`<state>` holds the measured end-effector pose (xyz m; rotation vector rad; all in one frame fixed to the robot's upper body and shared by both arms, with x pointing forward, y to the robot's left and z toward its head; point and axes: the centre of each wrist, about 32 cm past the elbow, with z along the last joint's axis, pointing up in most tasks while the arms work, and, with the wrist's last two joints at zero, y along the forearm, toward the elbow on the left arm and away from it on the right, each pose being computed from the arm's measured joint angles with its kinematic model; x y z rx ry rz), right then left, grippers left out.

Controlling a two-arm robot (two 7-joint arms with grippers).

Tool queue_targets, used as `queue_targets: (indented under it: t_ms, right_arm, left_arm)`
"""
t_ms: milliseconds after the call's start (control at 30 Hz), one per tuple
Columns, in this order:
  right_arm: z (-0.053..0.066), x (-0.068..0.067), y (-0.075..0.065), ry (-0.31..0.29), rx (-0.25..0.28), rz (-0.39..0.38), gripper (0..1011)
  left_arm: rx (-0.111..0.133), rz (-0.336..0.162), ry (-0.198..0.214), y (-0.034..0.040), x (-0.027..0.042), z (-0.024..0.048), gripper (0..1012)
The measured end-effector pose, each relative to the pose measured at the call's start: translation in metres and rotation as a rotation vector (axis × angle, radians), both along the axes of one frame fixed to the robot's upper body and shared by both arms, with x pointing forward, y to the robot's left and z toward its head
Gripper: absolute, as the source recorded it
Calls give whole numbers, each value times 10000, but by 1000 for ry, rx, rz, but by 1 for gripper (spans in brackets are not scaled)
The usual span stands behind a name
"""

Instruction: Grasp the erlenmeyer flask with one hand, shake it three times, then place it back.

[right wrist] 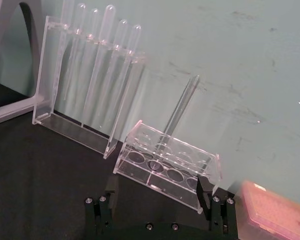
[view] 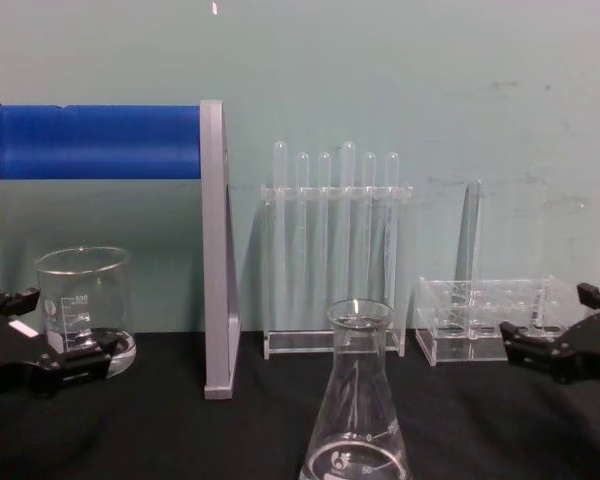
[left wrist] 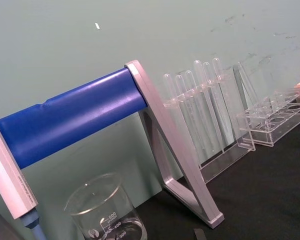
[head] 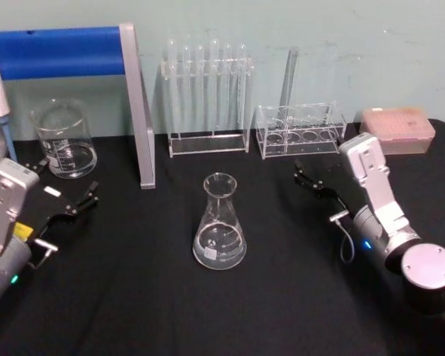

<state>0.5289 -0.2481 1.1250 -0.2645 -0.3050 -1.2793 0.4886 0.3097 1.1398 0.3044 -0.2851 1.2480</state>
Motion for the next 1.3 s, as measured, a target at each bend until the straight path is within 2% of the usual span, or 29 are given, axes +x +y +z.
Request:
queue_targets:
  t_ms: [367,1300]
  right_arm:
    - [-41,22,45,8,-34,14,1003]
    - [-44,21,43,10,-36,13,1003]
  left_arm:
    - [0,0,0,0,0,0,1001]
    - [0,0,0,0,0,0,1001]
